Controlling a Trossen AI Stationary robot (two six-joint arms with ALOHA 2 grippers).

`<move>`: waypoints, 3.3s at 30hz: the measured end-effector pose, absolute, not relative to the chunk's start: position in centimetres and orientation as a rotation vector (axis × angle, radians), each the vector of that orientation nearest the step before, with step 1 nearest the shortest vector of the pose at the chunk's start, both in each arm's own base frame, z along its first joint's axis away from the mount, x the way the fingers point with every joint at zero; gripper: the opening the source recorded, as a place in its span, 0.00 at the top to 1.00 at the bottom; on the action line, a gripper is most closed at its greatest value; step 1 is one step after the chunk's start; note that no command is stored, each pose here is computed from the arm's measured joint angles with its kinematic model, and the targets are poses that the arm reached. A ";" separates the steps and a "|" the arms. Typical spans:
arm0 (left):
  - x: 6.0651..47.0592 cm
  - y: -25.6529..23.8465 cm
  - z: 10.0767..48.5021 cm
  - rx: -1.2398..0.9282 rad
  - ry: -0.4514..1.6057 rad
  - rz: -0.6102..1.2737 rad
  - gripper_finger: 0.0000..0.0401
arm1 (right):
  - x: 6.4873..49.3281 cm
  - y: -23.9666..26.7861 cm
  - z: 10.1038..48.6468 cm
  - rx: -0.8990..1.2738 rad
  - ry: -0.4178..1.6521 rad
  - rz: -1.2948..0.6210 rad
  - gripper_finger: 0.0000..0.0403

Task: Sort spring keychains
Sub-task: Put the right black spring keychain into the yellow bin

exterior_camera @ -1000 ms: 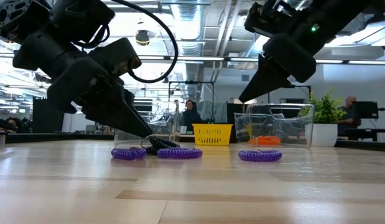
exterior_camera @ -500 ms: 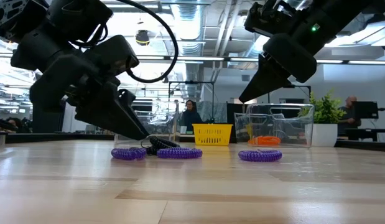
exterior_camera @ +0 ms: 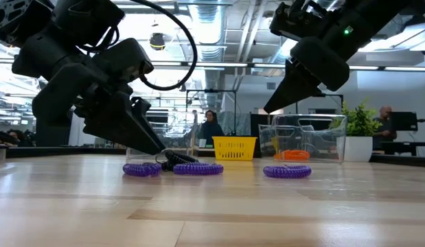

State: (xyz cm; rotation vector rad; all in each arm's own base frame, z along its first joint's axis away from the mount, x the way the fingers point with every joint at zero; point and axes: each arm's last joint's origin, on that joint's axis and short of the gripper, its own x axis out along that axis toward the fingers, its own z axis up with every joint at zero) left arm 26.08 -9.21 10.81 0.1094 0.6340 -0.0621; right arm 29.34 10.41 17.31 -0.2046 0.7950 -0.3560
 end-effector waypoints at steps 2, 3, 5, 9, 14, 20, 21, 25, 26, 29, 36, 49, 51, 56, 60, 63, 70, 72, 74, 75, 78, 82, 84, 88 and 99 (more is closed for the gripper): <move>26.1 -9.2 10.8 0.105 0.634 -0.061 0.70 | 29.3 10.4 17.3 -0.204 0.795 -0.356 0.81; 26.1 -9.2 10.8 0.104 0.634 -0.060 0.70 | 29.3 10.4 17.3 -0.205 0.795 -0.356 0.81; 26.1 -9.2 10.8 0.103 0.633 -0.060 0.70 | 29.3 10.4 17.3 -0.204 0.795 -0.356 0.81; 26.1 -9.2 10.9 0.089 0.627 -0.057 0.70 | 29.3 10.4 17.3 -0.204 0.795 -0.356 0.81; 26.1 -9.2 10.9 0.049 0.627 -0.044 0.70 | 29.3 10.4 17.3 -0.204 0.795 -0.356 0.81; 26.1 -9.2 10.9 0.013 0.625 -0.033 0.70 | 29.3 10.4 17.3 -0.204 0.794 -0.356 0.81; 26.1 -9.2 10.9 0.011 0.625 -0.033 0.70 | 29.3 10.4 17.3 -0.204 0.794 -0.356 0.81; 26.1 -9.6 10.9 0.013 0.621 -0.045 0.70 | 29.3 10.4 17.3 -0.204 0.794 -0.356 0.81; 26.0 -9.6 10.9 0.014 0.621 -0.047 0.70 | 29.3 10.4 17.3 -0.204 0.794 -0.356 0.81; 26.0 -9.7 10.9 0.014 0.618 -0.052 0.70 | 29.3 10.4 17.3 -0.204 0.794 -0.357 0.81; 26.2 -9.8 10.1 0.019 0.631 -0.051 0.70 | 29.4 10.4 17.3 -0.204 0.793 -0.356 0.81; 28.8 -10.0 9.8 0.042 0.618 -0.046 0.70 | 29.3 10.4 17.3 -0.208 0.799 -0.356 0.81; 28.8 -10.0 10.3 0.035 0.607 -0.046 0.70 | 29.3 10.4 17.3 -0.209 0.799 -0.356 0.81; 28.8 -10.0 11.1 0.021 0.574 -0.045 0.70 | 29.3 10.4 17.3 -0.209 0.800 -0.356 0.81; 28.8 -10.0 10.9 0.020 0.583 -0.044 0.70 | 29.3 10.4 17.3 -0.209 0.800 -0.356 0.81; 28.8 -9.9 10.6 0.024 0.595 -0.042 0.70 | 29.3 10.4 17.3 -0.209 0.799 -0.356 0.81; 28.8 -9.9 10.6 0.026 0.594 -0.034 0.70 | 29.3 10.4 17.3 -0.207 0.799 -0.356 0.81; 28.8 -9.9 10.6 0.023 0.596 -0.033 0.70 | 29.3 10.4 17.3 -0.207 0.799 -0.356 0.81; 28.8 -9.9 10.6 0.008 0.596 -0.029 0.70 | 29.3 10.4 17.3 -0.207 0.799 -0.356 0.81; 28.8 -9.9 10.6 0.001 0.597 -0.027 0.70 | 29.3 10.4 17.3 -0.207 0.799 -0.356 0.81; 28.7 -9.9 10.4 -0.021 0.621 -0.029 0.70 | 29.3 10.4 17.3 -0.207 0.799 -0.356 0.81; 28.6 -9.9 10.3 -0.032 0.632 -0.025 0.70 | 29.3 10.4 17.3 -0.206 0.798 -0.356 0.81; 28.6 -9.9 10.3 -0.039 0.632 -0.022 0.70 | 29.3 10.4 17.3 -0.206 0.798 -0.356 0.81; 28.6 -9.8 10.3 -0.035 0.627 -0.008 0.70 | 29.3 10.4 17.3 -0.204 0.795 -0.356 0.81; 28.7 -9.6 10.4 -0.065 0.620 0.012 0.70 | 29.3 10.4 17.3 -0.204 0.795 -0.356 0.81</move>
